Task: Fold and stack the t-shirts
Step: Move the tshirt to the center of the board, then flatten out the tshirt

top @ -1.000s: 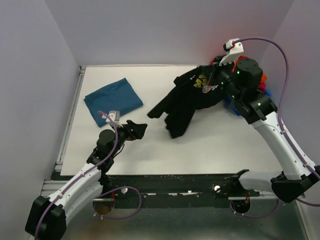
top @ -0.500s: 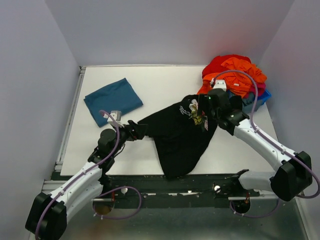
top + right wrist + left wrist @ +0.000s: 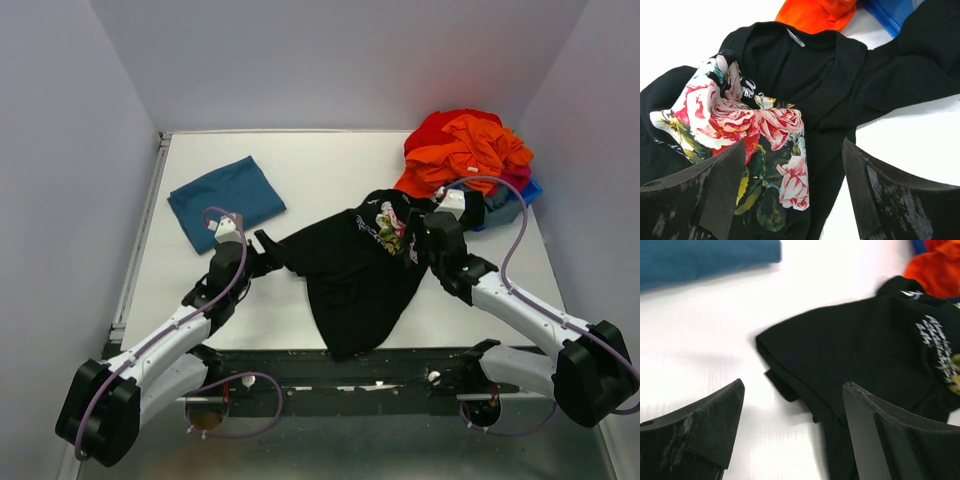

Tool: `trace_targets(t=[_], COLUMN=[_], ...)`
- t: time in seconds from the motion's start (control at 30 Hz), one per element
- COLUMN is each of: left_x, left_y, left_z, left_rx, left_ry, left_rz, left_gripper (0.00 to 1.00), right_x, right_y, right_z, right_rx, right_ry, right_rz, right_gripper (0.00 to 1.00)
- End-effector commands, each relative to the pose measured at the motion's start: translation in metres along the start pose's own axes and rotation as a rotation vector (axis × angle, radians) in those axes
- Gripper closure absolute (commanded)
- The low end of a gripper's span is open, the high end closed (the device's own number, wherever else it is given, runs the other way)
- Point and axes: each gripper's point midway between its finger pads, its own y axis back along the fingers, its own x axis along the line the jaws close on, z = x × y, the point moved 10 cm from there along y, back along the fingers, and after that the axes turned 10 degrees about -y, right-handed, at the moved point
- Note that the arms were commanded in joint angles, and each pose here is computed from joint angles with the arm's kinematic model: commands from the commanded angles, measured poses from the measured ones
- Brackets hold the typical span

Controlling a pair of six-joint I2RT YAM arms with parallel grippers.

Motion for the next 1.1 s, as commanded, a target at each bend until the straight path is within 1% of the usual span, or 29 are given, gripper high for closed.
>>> trace_targets(t=[0.0,0.1,0.23,0.33,0.53,0.73,0.9,1.0,1.07], left_x=[0.01,0.01,0.014,0.013,0.025,0.059,0.093,0.118,0.127], left_y=[-0.008,-0.02,-0.049,-0.072,-0.108,-0.125,-0.129,-0.133,-0.134], left_z=[0.017,0.022,0.02,0.024,0.029,0.031,0.038,0.048,0.054], left_rx=[0.008,0.022,0.108,0.146,0.233,0.292,0.279,0.276,0.266], left_ry=[0.022,0.063,0.068,0.075,0.09,0.132,0.163,0.19,0.195], left_rz=[0.214,0.23,0.274,0.268,0.323,0.413,0.48,0.53,0.542], left_gripper=[0.11,0.13,0.14,0.14,0.14,0.13,0.12,0.12,0.12], right_x=[-0.001,-0.004,-0.003,-0.001,-0.001,-0.005,-0.005,-0.005,-0.005], right_y=[0.003,0.004,0.001,-0.003,-0.002,0.003,0.004,0.004,0.004], right_z=[0.008,0.006,0.004,0.003,0.003,0.005,0.005,0.006,0.005], right_rx=[-0.125,-0.142,-0.141,-0.119,-0.117,-0.139,-0.142,-0.144,-0.141], right_ry=[-0.107,-0.122,-0.131,-0.124,-0.136,-0.157,-0.163,-0.166,-0.163], right_rz=[0.011,0.004,-0.002,-0.021,-0.029,-0.03,-0.026,-0.023,-0.023], right_gripper=[0.15,0.16,0.16,0.16,0.16,0.16,0.16,0.16,0.16])
